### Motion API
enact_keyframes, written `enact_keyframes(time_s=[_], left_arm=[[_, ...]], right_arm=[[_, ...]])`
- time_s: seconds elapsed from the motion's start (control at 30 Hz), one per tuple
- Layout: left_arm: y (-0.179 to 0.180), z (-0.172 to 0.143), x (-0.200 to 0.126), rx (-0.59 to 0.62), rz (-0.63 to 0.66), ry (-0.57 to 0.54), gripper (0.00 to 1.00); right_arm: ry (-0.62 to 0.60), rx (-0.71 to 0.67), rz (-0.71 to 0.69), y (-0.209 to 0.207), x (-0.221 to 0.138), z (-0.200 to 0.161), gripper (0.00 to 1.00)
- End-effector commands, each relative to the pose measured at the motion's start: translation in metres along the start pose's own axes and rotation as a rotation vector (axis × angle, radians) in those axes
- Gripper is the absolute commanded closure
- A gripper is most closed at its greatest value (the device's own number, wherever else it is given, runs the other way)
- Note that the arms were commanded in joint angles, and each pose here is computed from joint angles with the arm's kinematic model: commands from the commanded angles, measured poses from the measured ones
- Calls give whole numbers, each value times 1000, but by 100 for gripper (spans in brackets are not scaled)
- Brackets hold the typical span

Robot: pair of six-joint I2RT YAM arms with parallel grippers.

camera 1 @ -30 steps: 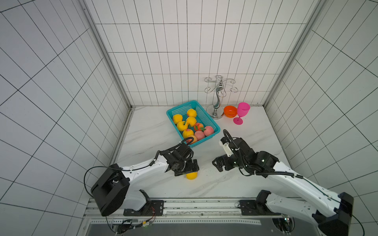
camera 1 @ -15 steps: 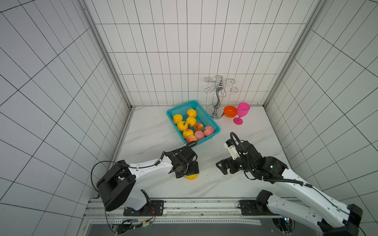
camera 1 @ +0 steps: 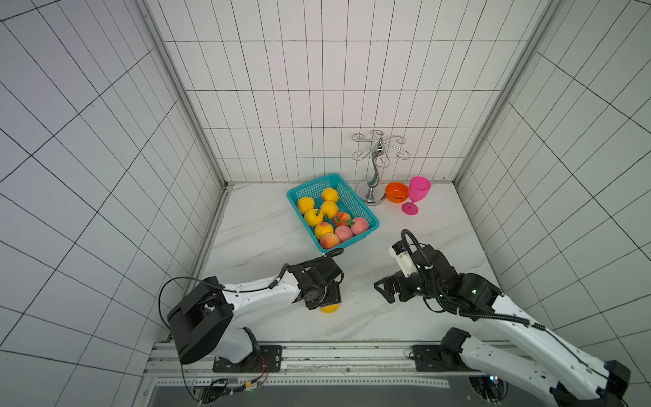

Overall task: Put the peaches into the basket
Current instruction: Pick up the peach from the center of the board.

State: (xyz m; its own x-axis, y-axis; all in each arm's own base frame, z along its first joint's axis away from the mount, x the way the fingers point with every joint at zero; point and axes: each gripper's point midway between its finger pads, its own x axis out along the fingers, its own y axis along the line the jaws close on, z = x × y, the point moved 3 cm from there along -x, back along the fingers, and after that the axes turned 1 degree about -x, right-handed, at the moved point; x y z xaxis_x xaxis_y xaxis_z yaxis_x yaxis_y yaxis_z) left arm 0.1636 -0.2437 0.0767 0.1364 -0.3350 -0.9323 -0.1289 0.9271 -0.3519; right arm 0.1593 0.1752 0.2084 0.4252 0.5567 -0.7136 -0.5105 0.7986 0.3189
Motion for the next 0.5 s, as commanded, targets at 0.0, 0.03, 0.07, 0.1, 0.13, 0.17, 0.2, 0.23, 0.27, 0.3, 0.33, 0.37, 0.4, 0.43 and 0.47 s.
enact_keyframes(time_s=[0.0,0.03,0.07,0.1,0.13,0.17,0.2,0.23,0.27,0.3,0.33,0.37,0.4,0.43,0.47], left_arm=[[-15,13,-21,-1,-21,-78,33],[-17,15,-24,6,-18,-85,33],[-18,18,-29,11,-9,-97,33],[-19,20,-33,18,3,-107,33],[-22,22,-37,28,7,-115,33],[-24,24,-42,37,11,-123,33],[-28,27,-46,43,8,-131,33],[-31,28,-50,45,4,-137,33],[-34,30,-54,45,0,-143,33],[-38,32,-59,46,-9,-153,33],[-42,34,-63,48,-19,-163,33],[-45,36,-67,50,-27,-171,33],[-48,38,-71,55,-34,-179,33],[-51,39,-74,63,-39,-185,33],[-55,41,-78,71,-44,-190,33]], right_arm=[[-3,-11,5,-1,-8,0,1],[-13,-18,9,-1,-10,2,1],[-24,-26,11,0,-12,4,1],[-32,-36,15,0,-14,6,2],[-38,-42,17,0,-16,7,1],[-46,-50,20,1,-18,9,2],[-49,-52,22,1,-19,11,1],[-48,-53,24,1,-19,12,1],[-45,-51,29,1,-18,12,2],[-43,-48,33,2,-18,14,1],[-18,-41,28,0,-18,10,1],[-17,-36,25,0,-18,10,2],[-16,-28,18,-1,-18,11,1],[-17,-20,14,-2,-19,12,1],[-20,-18,13,-2,-20,13,1]])
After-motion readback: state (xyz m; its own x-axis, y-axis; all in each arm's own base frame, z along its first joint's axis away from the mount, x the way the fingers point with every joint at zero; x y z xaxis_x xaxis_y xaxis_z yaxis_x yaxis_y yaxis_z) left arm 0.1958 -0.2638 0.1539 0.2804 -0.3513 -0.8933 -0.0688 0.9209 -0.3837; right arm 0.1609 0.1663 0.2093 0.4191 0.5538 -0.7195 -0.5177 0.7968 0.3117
